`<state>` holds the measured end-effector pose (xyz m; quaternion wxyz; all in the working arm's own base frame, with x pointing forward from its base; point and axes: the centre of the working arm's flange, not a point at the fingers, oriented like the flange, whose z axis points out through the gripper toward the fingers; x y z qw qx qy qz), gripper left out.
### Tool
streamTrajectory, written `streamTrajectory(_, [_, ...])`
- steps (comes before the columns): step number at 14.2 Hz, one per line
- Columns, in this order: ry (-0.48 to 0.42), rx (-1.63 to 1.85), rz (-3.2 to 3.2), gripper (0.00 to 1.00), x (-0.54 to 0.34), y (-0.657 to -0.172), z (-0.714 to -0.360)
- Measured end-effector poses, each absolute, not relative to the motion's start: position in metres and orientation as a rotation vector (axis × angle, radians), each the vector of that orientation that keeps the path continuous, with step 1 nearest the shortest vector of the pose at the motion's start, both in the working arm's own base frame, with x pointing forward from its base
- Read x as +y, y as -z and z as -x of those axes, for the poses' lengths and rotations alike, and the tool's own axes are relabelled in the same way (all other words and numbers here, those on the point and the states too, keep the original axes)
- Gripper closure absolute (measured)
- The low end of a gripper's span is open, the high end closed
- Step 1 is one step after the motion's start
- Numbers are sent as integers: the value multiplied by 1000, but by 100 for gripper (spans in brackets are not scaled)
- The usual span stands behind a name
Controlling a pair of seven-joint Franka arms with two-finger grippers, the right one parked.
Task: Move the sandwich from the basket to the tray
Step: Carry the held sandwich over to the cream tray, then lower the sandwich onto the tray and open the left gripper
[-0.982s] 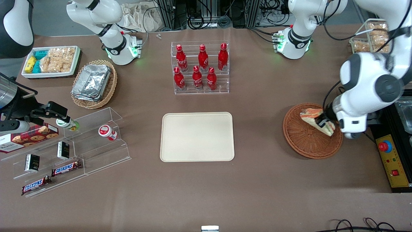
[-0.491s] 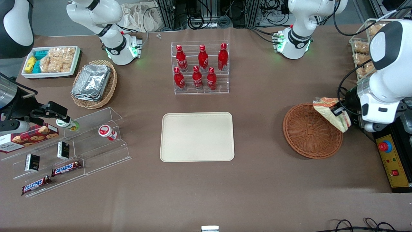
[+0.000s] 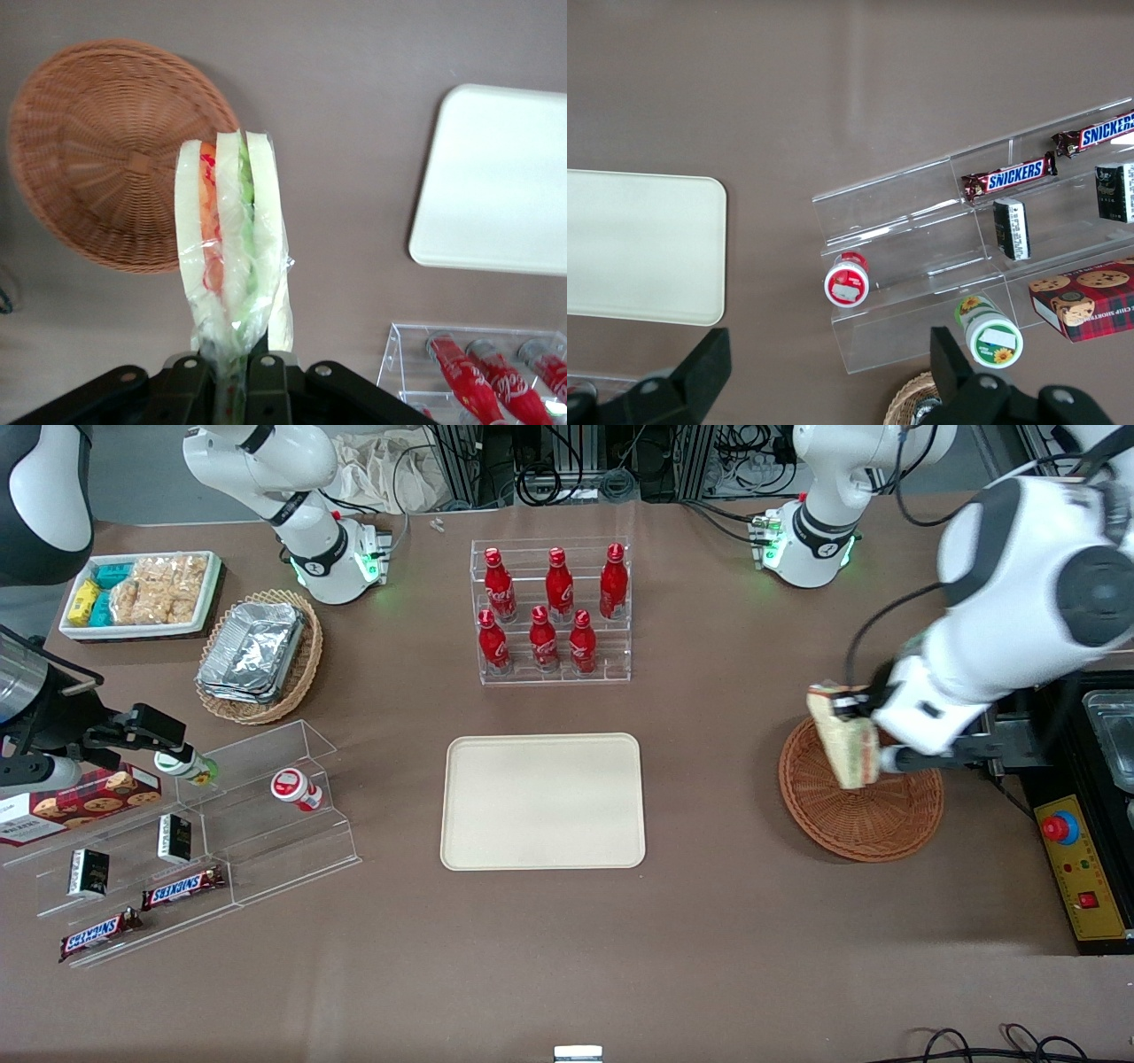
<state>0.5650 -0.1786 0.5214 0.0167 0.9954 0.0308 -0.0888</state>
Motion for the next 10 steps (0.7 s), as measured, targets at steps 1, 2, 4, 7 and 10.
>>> streamTrajectory(1, [265, 21, -3112, 85, -201, -518, -562])
streamTrajectory(2, [250, -52, -3124, 85, -224, -516, -557])
streamTrajectory(4, [223, -183, -3114, 86, -268, -508, -548])
streamTrajectory(7, [204, -273, -3086, 86, -332, -476, -541])
streamTrajectory(10, [177, -208, -3060, 86, -391, -414, -542])
